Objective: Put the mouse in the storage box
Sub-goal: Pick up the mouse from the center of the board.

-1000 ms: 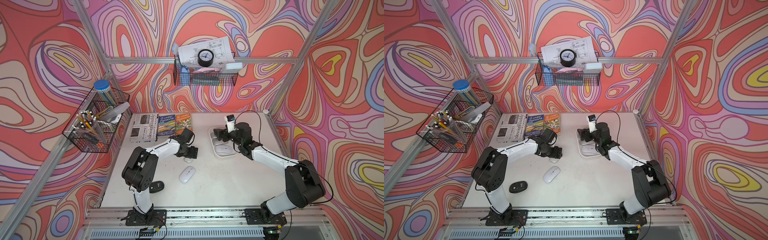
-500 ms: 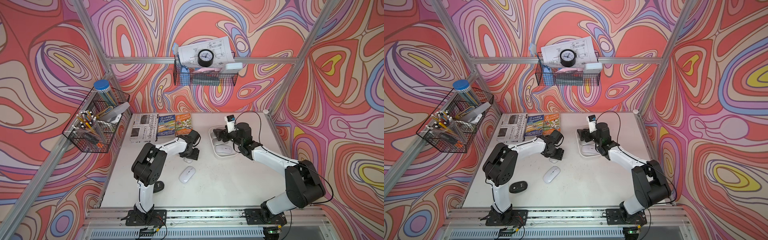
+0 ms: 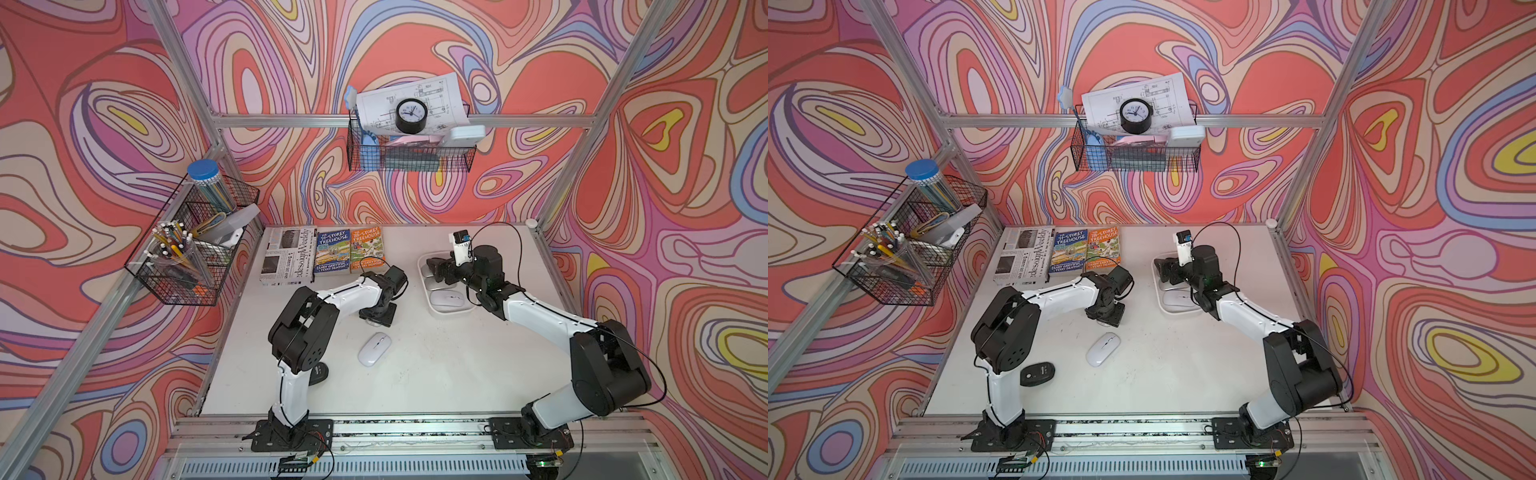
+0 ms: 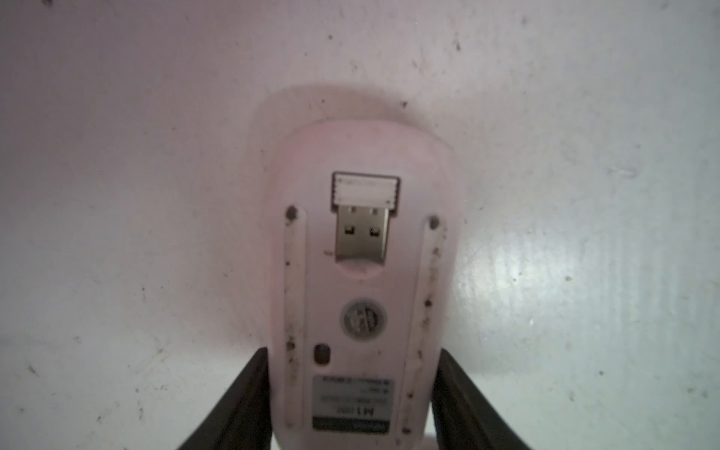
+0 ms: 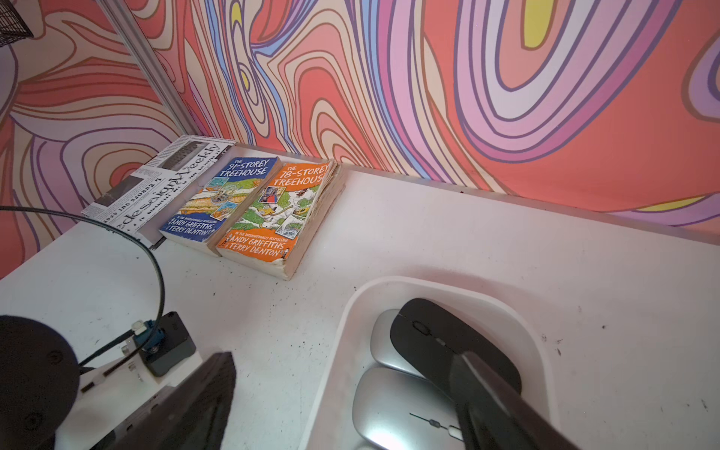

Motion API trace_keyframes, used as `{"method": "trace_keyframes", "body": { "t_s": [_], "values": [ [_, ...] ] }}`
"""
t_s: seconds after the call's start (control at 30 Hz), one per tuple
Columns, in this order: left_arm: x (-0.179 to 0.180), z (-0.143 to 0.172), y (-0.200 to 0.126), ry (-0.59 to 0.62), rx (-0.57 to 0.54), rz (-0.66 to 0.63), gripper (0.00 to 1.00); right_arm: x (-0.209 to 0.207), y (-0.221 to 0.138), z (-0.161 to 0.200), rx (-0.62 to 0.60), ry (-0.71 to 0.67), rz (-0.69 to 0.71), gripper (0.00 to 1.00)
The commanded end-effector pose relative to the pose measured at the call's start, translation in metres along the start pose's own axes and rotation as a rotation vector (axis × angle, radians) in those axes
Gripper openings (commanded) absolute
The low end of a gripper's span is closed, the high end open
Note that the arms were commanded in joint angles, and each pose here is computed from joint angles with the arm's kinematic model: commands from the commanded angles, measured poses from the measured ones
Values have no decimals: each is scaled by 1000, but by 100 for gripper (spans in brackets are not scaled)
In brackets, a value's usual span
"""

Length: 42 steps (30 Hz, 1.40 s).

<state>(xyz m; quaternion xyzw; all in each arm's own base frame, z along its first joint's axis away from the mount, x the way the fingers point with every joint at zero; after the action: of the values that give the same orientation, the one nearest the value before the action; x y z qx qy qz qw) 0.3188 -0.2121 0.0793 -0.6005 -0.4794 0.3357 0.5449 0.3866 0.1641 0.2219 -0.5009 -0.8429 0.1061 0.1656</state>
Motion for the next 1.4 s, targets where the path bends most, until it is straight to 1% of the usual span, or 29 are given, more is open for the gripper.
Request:
{"method": "trace_keyframes", "body": {
  "t_s": [0.0, 0.17, 0.37, 0.57, 0.63, 0.7, 0.83, 0.93, 1.03, 1.17, 1.37],
  "values": [
    [2, 8, 11, 13, 59, -35, 54, -1, -8, -2, -5, 9, 9, 88],
    [-6, 1, -4, 2, -20, 64, 49, 0, -9, -1, -1, 22, 3, 88],
    [-9, -4, -39, -18, -164, 179, 42, 4, -9, -6, 2, 85, -32, 87],
    [-17, 0, -92, 2, -356, 395, 42, 12, -14, -15, 52, 237, -73, 85],
    [-20, 4, -109, 18, -422, 463, 42, 19, -16, -17, 64, 305, -129, 84],
    [-20, 8, -121, 30, -462, 500, 43, 26, -17, -16, 71, 374, -195, 83],
    [-22, 12, -135, 52, -499, 565, 43, 43, -18, -16, 90, 496, -342, 79],
    [-23, 15, -141, 66, -522, 590, 42, 58, -16, -14, 105, 537, -405, 77],
    [-23, 16, -145, 72, -539, 604, 43, 76, -9, -8, 146, 530, -424, 75],
    [-22, 15, -144, 65, -537, 591, 43, 99, 1, 5, 206, 548, -443, 73],
    [-22, 13, -143, 55, -543, 584, 43, 120, 8, 22, 263, 546, -415, 69]
  ]
}}
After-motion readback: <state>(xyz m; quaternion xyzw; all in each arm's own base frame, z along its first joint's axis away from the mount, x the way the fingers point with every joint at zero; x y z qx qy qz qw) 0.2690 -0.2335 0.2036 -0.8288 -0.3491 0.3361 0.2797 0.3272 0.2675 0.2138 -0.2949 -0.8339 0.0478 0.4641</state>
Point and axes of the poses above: each gripper's point midway between its finger pads, its own y axis out along the fingers, its own x axis along the line the jaws close on, z = x × y, the point moved 6 cm from there along -y, back along the fingers, and after that the axes turned 3 degrees about y, right-handed, at the moved point
